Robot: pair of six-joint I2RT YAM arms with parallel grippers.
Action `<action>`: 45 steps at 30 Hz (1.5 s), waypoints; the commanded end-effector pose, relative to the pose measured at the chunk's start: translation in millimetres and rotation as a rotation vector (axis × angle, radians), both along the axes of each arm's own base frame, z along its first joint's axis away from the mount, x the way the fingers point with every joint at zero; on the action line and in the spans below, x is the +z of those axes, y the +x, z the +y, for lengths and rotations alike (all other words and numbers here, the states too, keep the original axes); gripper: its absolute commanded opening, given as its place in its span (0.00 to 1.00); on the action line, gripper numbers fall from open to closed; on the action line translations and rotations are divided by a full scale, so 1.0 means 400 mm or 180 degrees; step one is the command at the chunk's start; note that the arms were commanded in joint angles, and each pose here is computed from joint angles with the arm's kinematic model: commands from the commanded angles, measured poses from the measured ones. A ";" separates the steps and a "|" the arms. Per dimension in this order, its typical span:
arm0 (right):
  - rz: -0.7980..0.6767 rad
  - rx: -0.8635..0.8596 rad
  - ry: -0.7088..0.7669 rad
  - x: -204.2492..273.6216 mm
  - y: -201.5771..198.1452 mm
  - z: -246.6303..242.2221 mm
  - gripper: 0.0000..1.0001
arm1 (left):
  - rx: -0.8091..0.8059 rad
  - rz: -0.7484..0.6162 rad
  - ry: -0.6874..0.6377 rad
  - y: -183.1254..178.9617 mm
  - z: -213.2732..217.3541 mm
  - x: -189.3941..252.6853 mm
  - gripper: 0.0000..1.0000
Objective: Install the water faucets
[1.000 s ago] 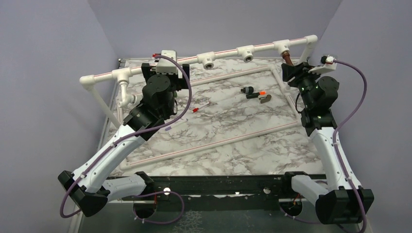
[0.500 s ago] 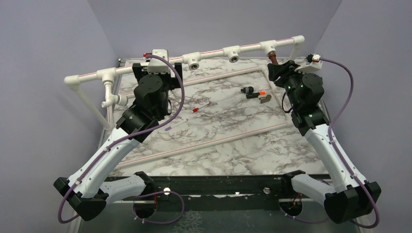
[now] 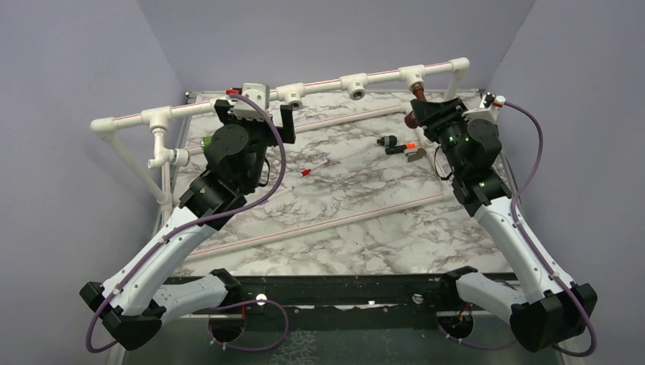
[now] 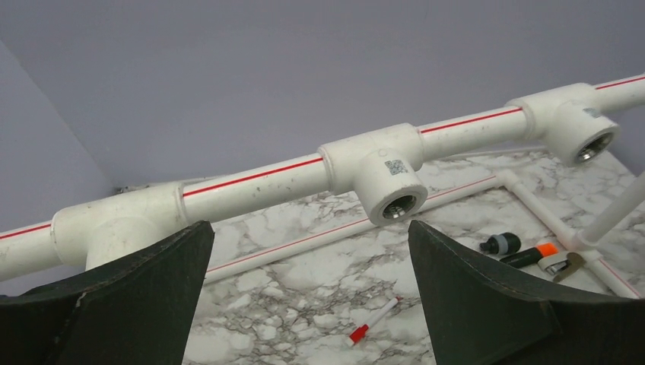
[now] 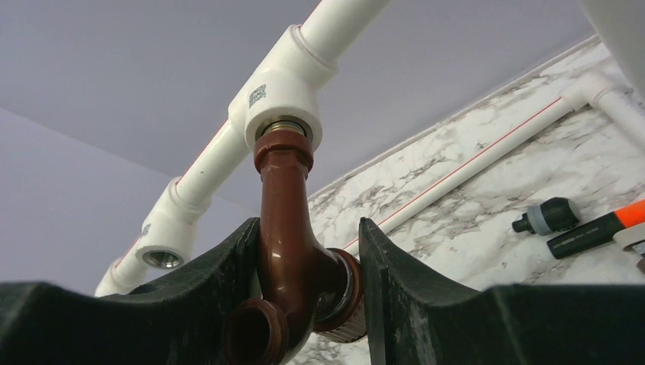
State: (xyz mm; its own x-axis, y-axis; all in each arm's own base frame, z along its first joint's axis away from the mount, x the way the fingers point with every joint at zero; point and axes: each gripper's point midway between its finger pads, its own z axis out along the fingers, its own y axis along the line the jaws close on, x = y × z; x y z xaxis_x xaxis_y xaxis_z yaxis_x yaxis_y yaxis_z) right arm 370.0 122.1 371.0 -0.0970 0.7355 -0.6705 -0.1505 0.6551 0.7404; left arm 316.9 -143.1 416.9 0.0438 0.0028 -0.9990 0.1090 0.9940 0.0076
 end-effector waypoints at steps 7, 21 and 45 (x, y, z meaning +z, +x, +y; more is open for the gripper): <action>-0.0086 0.0407 0.1482 0.084 -0.078 0.054 0.01 | -0.0732 -0.0424 -0.0320 -0.053 -0.074 0.143 0.99; 0.0099 0.0533 0.2809 0.099 -0.104 0.041 0.00 | -0.1632 -0.1189 0.0004 -0.153 -0.148 0.209 0.99; 0.0007 0.0267 0.1039 0.112 -0.128 0.022 0.64 | -0.1397 -0.1156 -0.0068 -0.142 -0.110 0.142 0.99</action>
